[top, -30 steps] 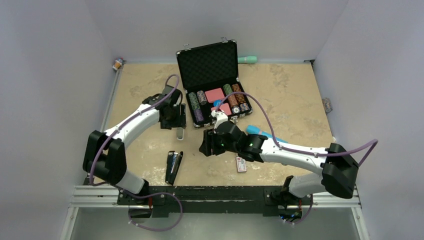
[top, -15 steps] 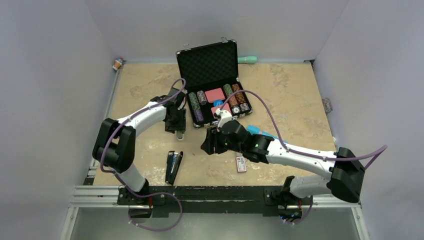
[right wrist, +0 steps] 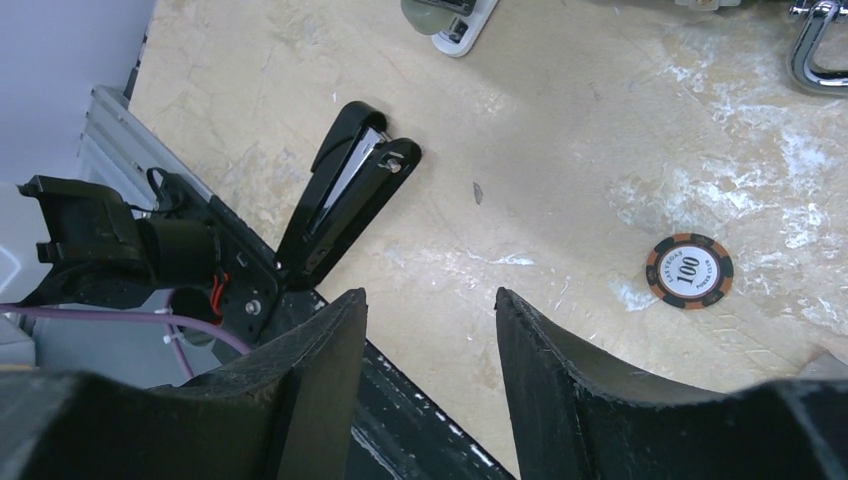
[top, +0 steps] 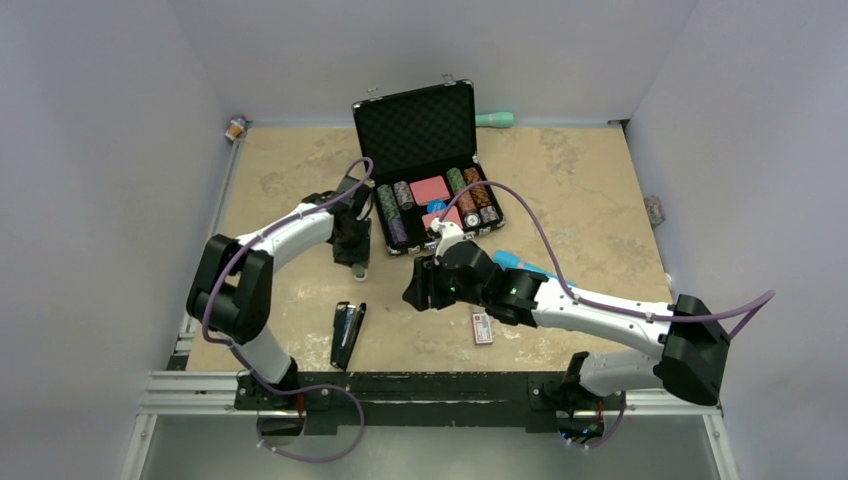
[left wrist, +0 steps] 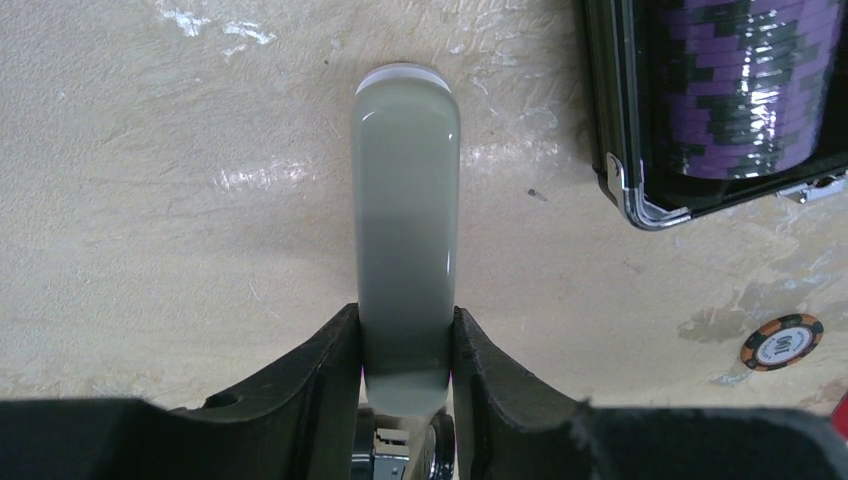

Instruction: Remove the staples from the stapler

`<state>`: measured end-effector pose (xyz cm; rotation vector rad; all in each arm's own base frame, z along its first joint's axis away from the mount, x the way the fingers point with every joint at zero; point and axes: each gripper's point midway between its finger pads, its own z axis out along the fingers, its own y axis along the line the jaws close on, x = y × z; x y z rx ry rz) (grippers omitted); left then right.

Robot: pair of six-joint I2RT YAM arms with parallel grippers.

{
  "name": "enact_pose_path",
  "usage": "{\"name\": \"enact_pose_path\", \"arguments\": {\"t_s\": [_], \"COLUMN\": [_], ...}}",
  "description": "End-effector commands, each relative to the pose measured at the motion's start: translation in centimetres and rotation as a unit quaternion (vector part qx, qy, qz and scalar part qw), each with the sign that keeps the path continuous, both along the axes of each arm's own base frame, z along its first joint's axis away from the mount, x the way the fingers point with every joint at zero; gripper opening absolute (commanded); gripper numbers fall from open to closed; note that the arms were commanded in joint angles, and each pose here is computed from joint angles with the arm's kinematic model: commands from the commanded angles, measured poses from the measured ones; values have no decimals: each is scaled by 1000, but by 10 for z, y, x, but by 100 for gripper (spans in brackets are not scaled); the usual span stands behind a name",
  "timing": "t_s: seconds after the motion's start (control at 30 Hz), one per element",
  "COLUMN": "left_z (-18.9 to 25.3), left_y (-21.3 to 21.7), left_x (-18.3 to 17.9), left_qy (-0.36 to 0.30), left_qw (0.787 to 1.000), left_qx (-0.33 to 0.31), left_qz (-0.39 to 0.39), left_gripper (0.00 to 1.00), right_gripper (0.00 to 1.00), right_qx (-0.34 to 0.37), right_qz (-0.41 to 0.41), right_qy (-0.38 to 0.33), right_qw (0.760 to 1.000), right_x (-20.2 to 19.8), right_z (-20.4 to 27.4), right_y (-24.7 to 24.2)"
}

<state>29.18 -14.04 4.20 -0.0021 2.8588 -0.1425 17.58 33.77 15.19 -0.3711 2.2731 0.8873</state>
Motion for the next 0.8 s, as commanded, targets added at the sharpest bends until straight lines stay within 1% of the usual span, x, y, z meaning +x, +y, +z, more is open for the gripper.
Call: {"name": "enact_pose_path", "arguments": {"t_s": [0.0, 0.07, 0.17, 0.3, 0.37, 0.43, 0.5, 0.57, 0.63, 0.73, 0.77], "left_z": [39, 58, 86, 130, 146, 160, 170, 180, 182, 180, 180], "left_y": [-2, -2, -14, -30, -31, -32, -31, -29, -25, -18, -18], "left_x": [2, -1, -10, -25, -33, -41, -47, -52, -52, -51, -52], "left_qy": [-51, -69, -90, -136, -150, -159, -173, -187, -200, -203, -206], "left_qw": [998, 997, 992, 974, 967, 960, 952, 945, 943, 947, 946], "left_qx": [-20, -31, -82, -162, -183, -203, -217, -233, -226, -218, -221], "left_qz": [-13, -16, -33, -75, -91, -112, -126, -136, -137, -122, -119], "left_gripper": [0, 0, 0, 0, 0, 0, 0, 0, 0, 0, 0], "right_gripper": [54, 54, 57, 60, 62, 68, 73, 74, 73, 77, 91], "right_qx": [47, 67, 106, 150, 165, 177, 175, 163, 164, 184, 187], "right_qz": [13, 21, 34, 37, 41, 45, 52, 60, 78, 82, 88], "right_qy": [-17, -23, -41, -75, -95, -118, -139, -151, -150, -150, -147], "right_qw": [999, 997, 993, 985, 981, 976, 973, 973, 972, 968, 967], "right_x": [-1, -4, -7, -6, -5, -4, -1, 4, 6, 8, 8], "right_z": [34, 46, 69, 96, 108, 117, 124, 130, 137, 142, 140], "right_y": [7, 9, 12, 14, 14, 14, 15, 19, 22, 23, 25]}}
